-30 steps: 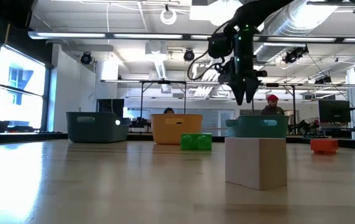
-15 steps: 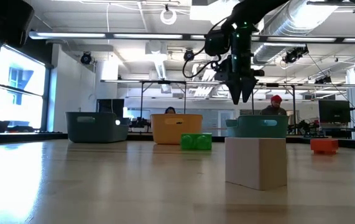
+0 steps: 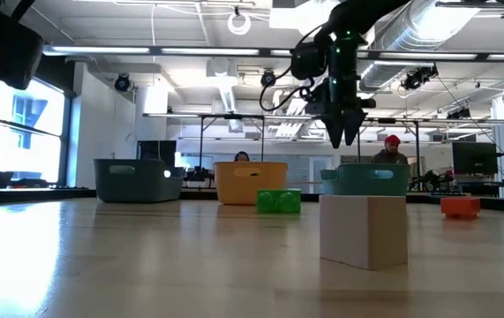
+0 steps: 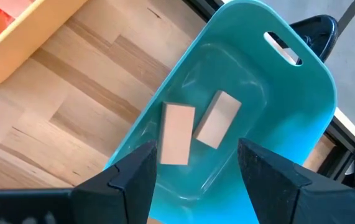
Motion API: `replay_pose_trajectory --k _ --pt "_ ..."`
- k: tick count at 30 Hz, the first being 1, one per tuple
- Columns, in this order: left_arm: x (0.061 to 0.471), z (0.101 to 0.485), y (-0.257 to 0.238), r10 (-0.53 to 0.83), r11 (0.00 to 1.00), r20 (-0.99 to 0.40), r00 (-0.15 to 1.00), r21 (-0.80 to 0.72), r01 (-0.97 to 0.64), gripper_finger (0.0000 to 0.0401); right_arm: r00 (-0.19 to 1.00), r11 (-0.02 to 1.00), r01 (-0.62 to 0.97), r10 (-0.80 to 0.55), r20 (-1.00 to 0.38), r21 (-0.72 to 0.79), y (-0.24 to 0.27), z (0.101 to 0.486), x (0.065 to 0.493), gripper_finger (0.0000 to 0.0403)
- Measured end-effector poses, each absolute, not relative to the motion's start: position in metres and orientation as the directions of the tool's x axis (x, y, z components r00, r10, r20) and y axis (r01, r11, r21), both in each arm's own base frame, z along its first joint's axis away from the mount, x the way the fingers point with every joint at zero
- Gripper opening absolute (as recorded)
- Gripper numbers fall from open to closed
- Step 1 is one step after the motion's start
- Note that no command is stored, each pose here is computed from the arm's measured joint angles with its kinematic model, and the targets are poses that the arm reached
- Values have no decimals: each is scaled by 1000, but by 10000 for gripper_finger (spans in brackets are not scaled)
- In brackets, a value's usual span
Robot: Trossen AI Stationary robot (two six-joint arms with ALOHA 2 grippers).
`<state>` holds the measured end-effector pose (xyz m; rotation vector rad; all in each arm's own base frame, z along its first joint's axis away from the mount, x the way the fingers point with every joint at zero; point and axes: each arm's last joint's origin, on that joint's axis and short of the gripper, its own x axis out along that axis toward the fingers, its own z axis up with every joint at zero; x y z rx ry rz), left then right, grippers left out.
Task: Sort & place blocks by color
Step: Put the orange game piece into the yellow bin
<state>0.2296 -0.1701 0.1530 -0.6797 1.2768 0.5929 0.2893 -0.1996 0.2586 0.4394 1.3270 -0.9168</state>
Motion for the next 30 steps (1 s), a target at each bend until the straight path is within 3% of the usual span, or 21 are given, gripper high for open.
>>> replay_pose_trajectory --k 10,23,30 --pt "232 145 -170 47 706 -983 175 -92 -702 222 -32 599 769 -311 -950 -222 -199 258 289 209" --pt "234 145 -167 52 749 -983 177 -79 -658 67 -34 666 707 -304 -952 -238 -188 258 294 209" --pt "243 154 -149 76 770 -975 210 -76 -634 65 -46 722 643 -296 -954 -255 -170 258 302 209"
